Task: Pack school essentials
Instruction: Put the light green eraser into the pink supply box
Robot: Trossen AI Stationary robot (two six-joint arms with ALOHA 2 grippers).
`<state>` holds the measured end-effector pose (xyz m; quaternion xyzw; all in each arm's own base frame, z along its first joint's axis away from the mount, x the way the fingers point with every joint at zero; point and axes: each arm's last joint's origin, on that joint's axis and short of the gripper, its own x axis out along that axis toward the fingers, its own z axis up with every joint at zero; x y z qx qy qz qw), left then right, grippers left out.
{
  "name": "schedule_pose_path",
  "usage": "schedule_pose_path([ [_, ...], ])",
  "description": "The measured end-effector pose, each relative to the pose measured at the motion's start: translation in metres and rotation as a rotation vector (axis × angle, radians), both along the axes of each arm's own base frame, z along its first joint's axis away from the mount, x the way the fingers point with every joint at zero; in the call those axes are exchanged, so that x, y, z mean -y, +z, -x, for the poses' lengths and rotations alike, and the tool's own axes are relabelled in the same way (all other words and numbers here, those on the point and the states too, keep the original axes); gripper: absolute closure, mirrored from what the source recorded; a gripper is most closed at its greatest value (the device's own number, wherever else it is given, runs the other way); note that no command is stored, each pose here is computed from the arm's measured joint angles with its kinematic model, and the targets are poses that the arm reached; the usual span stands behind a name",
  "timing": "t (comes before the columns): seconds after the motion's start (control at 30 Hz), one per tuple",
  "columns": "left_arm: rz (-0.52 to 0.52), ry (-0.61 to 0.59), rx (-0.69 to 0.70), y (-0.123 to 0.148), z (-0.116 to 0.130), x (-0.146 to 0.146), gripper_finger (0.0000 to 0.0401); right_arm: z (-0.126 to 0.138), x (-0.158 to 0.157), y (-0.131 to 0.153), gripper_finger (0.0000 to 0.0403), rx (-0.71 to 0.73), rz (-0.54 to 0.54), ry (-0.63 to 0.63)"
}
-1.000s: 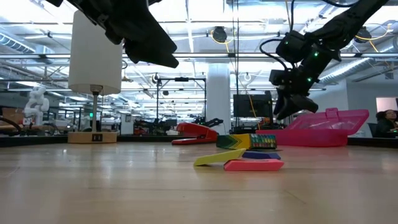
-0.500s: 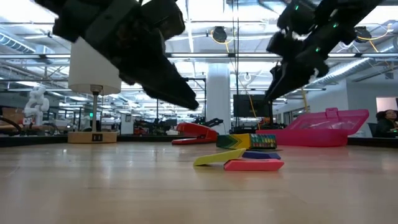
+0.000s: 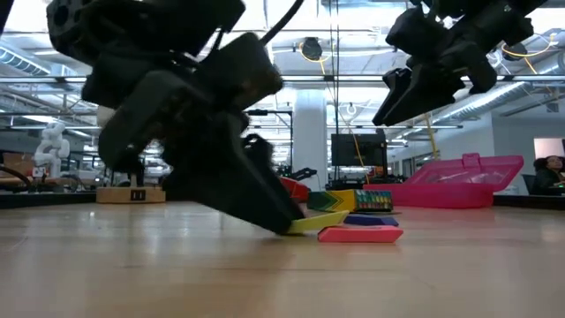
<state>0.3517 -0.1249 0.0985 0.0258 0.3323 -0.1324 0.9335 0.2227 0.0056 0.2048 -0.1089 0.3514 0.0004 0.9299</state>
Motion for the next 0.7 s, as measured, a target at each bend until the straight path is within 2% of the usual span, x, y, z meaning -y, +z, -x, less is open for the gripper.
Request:
schedule_pose_path([
  [0.23,-0.033,0.002,-0.012,-0.008,-0.005,0.002,0.0169,-0.001,-0.001,0.001,0.0255,0.015,-0.016,-0.01],
  [0.53,-0.055,0.013,-0.03,-0.009,-0.003,0.002,0.0272,0.0,-0.007,0.001,0.0255,0.014,-0.037,0.003],
  [0.7,-0.076,-0.004,-0.018,-0.006,-0.003,0.001,0.0306,-0.001,-0.011,0.002,0.0255,0.033,-0.038,0.018],
])
